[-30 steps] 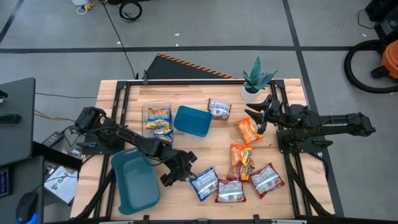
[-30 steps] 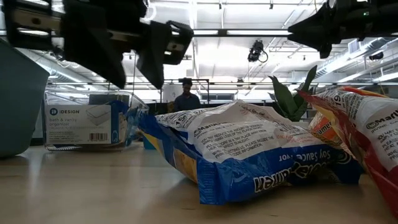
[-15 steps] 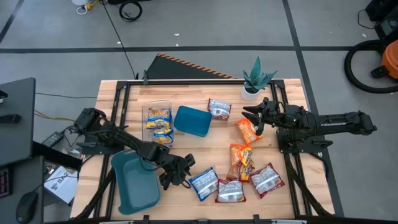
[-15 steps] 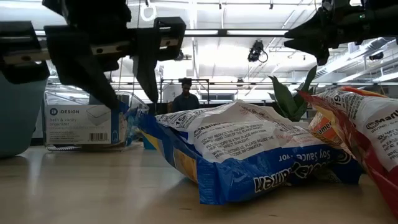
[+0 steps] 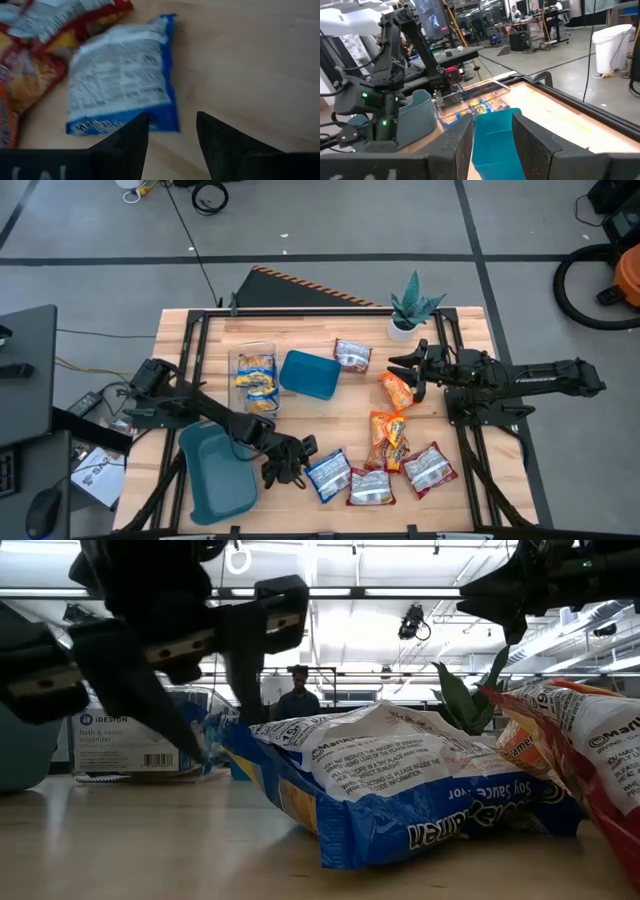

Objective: Sort Maruchan noodles
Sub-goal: Put the blue noodle pack into the transparent bin

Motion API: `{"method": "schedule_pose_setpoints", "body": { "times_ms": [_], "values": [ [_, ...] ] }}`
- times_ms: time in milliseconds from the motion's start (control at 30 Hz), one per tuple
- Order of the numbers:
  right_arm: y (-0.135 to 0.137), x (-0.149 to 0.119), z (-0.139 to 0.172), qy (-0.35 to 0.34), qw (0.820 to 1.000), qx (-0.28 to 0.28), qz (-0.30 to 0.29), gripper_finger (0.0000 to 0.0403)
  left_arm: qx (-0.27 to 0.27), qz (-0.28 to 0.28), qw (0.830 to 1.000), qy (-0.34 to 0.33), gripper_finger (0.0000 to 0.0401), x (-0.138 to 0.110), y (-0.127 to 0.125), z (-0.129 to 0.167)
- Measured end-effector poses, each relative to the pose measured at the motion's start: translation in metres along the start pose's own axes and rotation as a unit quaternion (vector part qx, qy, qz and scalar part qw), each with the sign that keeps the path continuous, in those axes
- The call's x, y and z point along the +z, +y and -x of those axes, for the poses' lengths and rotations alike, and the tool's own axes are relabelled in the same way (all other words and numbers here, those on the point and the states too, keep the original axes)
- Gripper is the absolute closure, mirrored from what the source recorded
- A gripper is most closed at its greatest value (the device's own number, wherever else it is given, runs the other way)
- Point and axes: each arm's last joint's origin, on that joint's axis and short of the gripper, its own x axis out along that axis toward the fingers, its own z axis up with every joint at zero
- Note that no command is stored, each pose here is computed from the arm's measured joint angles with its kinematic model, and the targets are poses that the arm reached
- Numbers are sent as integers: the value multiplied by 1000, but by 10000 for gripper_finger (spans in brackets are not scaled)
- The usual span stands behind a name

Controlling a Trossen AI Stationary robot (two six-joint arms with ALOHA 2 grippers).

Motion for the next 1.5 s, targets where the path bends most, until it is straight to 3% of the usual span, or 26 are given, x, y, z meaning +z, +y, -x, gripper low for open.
{"method": "schedule_pose_setpoints", "body": {
  "times_ms": [400, 667, 800, 1000, 1167, 1300, 1500],
  "values": [
    [0, 0, 0, -1, 1000, 0, 0, 259, 6, 0, 1000, -7, 301, -2, -1, -10],
    [0, 0, 0, -1, 1000, 0, 0, 259, 8, 19, 1000, 0, 390, -3, 0, -11],
    [0, 0, 0, -1, 1000, 0, 0, 259, 22, 44, 999, -10, 393, 2, 10, -3],
    [0, 0, 0, -1, 1000, 0, 0, 259, 67, 86, 993, -37, 397, 10, 36, 43],
    [0, 0, 0, -1, 1000, 0, 0, 259, 106, 170, 978, -52, 397, 7, 55, 101],
    [0, 0, 0, -1, 1000, 0, 0, 259, 147, 249, 954, -78, 397, 2, 66, 148],
    [0, 0, 0, -1, 1000, 0, 0, 259, 197, 383, 896, -108, 396, -15, 69, 212]
  ]
}}
